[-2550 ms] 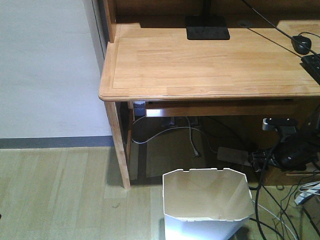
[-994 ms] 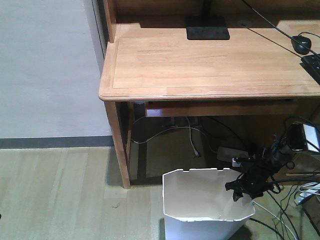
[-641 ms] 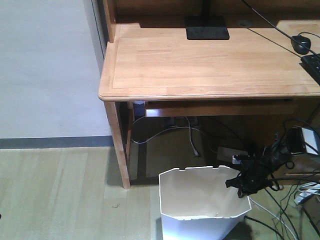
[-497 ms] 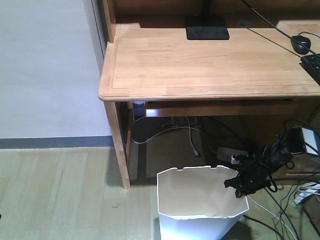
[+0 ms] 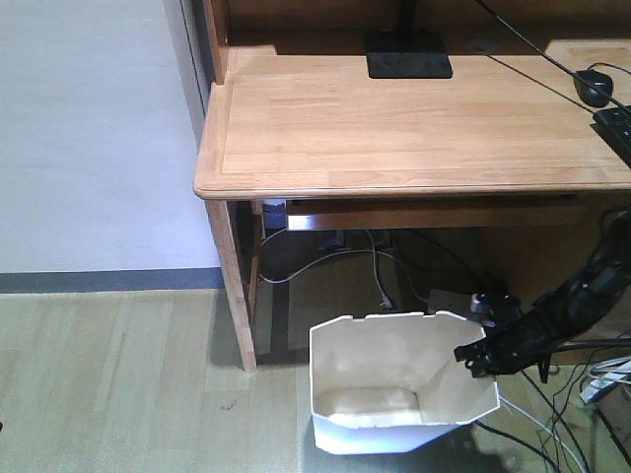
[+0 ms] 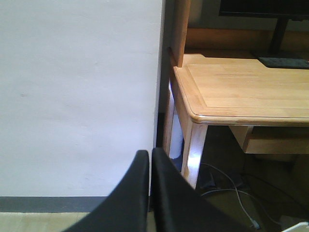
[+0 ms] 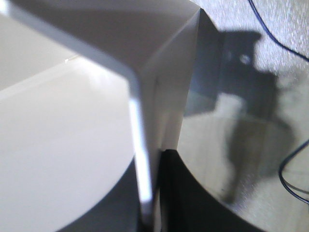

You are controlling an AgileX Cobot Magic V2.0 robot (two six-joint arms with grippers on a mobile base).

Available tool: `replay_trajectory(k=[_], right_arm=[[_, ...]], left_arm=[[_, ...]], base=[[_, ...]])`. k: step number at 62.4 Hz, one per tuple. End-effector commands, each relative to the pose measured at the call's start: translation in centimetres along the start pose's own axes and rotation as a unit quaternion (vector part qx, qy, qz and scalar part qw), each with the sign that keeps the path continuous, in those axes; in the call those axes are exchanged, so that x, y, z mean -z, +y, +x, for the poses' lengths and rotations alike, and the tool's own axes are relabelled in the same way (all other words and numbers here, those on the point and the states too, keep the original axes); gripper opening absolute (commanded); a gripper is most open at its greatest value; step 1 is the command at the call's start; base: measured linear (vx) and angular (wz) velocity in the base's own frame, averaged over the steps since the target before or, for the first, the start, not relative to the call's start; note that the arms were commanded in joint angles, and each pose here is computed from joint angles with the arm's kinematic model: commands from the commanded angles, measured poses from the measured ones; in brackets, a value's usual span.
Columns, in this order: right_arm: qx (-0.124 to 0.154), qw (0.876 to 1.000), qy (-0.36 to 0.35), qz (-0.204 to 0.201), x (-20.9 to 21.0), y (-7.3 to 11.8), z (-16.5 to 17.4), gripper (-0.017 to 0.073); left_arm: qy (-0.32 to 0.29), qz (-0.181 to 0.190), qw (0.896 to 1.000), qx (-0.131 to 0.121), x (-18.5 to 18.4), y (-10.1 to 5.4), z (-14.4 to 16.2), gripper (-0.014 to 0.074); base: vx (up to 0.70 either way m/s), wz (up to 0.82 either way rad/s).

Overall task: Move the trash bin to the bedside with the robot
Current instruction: 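Close the right gripper on the bin rim nearest it, then drag the gripped bin out from under the desk with the right gripper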

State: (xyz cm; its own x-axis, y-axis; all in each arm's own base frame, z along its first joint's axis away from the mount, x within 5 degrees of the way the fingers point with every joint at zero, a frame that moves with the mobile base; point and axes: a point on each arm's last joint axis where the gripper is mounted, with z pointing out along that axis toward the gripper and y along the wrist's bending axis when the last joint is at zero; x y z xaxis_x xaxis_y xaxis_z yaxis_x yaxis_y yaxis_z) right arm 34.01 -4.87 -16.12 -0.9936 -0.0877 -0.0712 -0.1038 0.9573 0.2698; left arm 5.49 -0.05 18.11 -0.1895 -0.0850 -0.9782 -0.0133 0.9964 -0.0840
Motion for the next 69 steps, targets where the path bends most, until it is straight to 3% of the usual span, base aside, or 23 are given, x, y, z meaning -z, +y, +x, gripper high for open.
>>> replay_trajectory(k=[1,35,69], right_arm=[[-0.003,0.993,-0.050,-0.106,5.2,1.7,-2.0,-0.0005],[0.027,0.991,-0.068,-0.110,13.4,5.0,1.2,-0.0005],[0.030,0.985,-0.067,-0.153,14.1,6.0,1.4,-0.0005]], left_arm=[[-0.032,0.002,0.999,0.005,-0.1,0.0,-0.1,-0.0006],[-0.032,0.002,0.999,0.005,-0.1,0.0,-0.1,-0.0006],[-0.032,0.002,0.999,0.005,-0.1,0.0,-0.1,-0.0006]], base=[[0.00,0.00],[0.00,0.00],[0.00,0.00]])
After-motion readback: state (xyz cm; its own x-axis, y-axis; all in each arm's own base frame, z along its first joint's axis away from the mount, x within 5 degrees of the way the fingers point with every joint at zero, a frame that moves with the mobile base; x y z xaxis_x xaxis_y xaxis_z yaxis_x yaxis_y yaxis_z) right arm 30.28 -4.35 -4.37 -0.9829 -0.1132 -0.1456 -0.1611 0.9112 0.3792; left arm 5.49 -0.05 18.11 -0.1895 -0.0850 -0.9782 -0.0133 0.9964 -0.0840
